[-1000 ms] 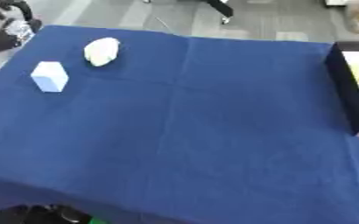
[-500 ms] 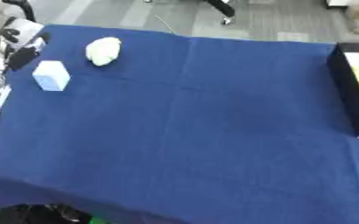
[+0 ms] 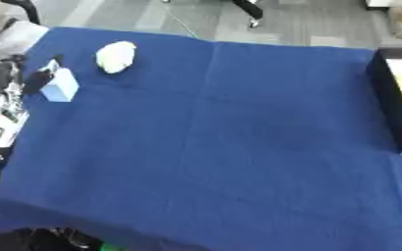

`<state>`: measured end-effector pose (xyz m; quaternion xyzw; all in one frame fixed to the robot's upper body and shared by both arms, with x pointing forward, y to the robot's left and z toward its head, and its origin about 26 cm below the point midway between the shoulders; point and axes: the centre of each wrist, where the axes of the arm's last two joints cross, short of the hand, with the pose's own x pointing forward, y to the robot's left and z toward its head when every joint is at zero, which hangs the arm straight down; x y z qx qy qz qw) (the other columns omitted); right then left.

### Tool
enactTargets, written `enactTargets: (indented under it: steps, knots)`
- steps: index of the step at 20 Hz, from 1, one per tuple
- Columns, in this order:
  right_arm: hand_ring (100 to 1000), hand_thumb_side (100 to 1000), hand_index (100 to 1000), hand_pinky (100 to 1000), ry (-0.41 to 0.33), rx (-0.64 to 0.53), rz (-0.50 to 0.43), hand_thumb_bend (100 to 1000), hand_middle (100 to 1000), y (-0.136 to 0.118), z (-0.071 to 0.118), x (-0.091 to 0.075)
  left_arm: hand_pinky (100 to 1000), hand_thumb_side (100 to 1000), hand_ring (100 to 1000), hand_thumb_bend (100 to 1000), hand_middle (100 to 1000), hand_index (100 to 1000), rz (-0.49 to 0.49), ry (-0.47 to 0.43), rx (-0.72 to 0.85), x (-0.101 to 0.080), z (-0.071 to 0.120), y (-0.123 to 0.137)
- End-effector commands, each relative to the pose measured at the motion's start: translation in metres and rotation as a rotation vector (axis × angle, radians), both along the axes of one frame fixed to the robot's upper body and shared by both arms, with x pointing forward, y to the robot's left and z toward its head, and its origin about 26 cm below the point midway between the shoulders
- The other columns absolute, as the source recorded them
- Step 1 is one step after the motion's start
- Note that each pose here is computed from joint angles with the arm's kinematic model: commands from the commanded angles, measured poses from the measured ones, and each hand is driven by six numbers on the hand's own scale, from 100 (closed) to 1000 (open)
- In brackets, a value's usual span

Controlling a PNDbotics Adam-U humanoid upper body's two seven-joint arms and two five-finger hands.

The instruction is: Pick up the objects with one hand, pass them to the other hand, and then place them into the box on the other side of the table.

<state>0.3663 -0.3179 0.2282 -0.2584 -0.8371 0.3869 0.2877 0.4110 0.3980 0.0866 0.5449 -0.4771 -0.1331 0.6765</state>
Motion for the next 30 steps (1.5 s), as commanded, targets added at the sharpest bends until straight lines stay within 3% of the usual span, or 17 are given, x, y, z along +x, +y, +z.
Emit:
enactTargets:
  steps: [1, 7, 20, 30]
  knots:
    - [859, 312, 942, 1000, -0.019, -0.013, 0.001, 100, 491, -0.002, 0.008, -0.001, 808, 903, 710, 590, 730, 886, 0.038, -0.022, 0.013, 0.001, 0.005, 0.007]
    - [859, 307, 942, 1000, -0.016, -0.013, 0.006, 100, 491, 0.0, 0.007, -0.001, 808, 902, 709, 573, 728, 885, 0.063, -0.028, 0.008, 0.003, -0.003, 0.004]
    - [859, 297, 941, 1000, -0.023, -0.007, 0.023, 100, 489, 0.004, 0.01, 0.001, 812, 900, 715, 582, 733, 890, 0.029, -0.022, 0.036, 0.013, -0.001, -0.003]
    - [858, 295, 939, 1000, -0.016, -0.009, 0.031, 100, 487, 0.006, 0.009, 0.002, 796, 726, 675, 430, 661, 864, 0.019, 0.0, 0.071, 0.014, -0.002, -0.004]
